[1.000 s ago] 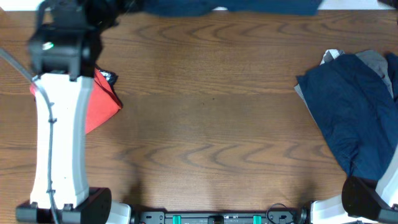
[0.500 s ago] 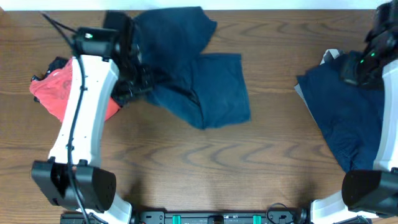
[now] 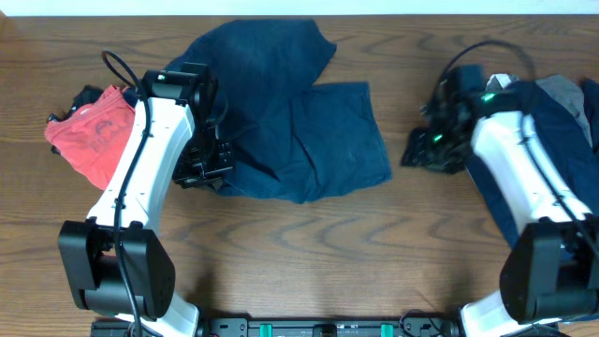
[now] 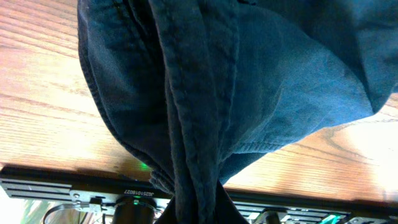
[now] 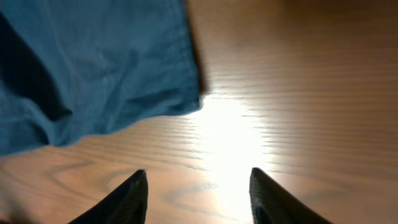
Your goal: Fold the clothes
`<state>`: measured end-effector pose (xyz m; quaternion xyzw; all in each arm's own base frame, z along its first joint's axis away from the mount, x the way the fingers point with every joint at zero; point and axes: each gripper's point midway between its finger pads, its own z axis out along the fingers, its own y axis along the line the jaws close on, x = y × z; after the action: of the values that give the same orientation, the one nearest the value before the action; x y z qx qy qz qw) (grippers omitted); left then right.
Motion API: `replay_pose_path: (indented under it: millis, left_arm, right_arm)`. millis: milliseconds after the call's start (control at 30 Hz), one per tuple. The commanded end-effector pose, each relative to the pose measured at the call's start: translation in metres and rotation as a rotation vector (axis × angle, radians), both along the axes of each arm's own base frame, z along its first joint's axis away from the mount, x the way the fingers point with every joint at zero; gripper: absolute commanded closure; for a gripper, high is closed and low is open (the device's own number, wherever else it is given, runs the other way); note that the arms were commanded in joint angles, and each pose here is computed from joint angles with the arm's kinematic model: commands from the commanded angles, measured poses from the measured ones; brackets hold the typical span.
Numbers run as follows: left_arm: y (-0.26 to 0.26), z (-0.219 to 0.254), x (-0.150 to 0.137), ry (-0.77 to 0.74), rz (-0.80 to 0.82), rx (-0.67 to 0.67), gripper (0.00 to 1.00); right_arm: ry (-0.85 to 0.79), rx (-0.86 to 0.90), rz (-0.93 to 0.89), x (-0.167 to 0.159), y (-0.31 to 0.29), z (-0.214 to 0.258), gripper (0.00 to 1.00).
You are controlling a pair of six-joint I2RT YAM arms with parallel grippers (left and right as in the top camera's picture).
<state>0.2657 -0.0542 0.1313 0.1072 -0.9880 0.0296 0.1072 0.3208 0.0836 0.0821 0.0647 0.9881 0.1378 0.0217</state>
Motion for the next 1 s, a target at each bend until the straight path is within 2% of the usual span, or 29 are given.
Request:
replay_pose_path:
  millis: [0, 467, 700, 767, 900, 967]
  left_arm:
    - [0.004, 0.001, -0.003, -0.001, -0.018, 0.024, 0.94]
    - [0.004, 0.0, -0.001, -0.009, -0.018, 0.022, 0.94]
    - [0.004, 0.0, -0.001, -0.009, -0.018, 0.022, 0.94]
    - [0.004, 0.0, -0.001, -0.009, -0.018, 0.022, 0.94]
    - [0.004, 0.0, -0.001, -0.009, -0.018, 0.022, 0.94]
    - [0.004, 0.0, -0.001, -0.009, -0.018, 0.022, 0.94]
  right_arm:
    - [0.05, 0.054, -0.045, -0.015, 0.024, -0.022, 0.47]
    - [-0.021, 0.106, -0.199, -0.017, 0.041, -0.078, 0.44]
    - [-0.103, 0.111, -0.252, -0.005, 0.039, -0.088, 0.48]
    - [-0.124, 0.118, -0.252, 0.0, 0.04, -0.087, 0.54]
    - [-0.142, 0.103, -0.264, 0.004, 0.037, -0.087, 0.76]
    - [-0.143, 0.085, -0.269, 0.003, 0.034, -0.088, 0.99]
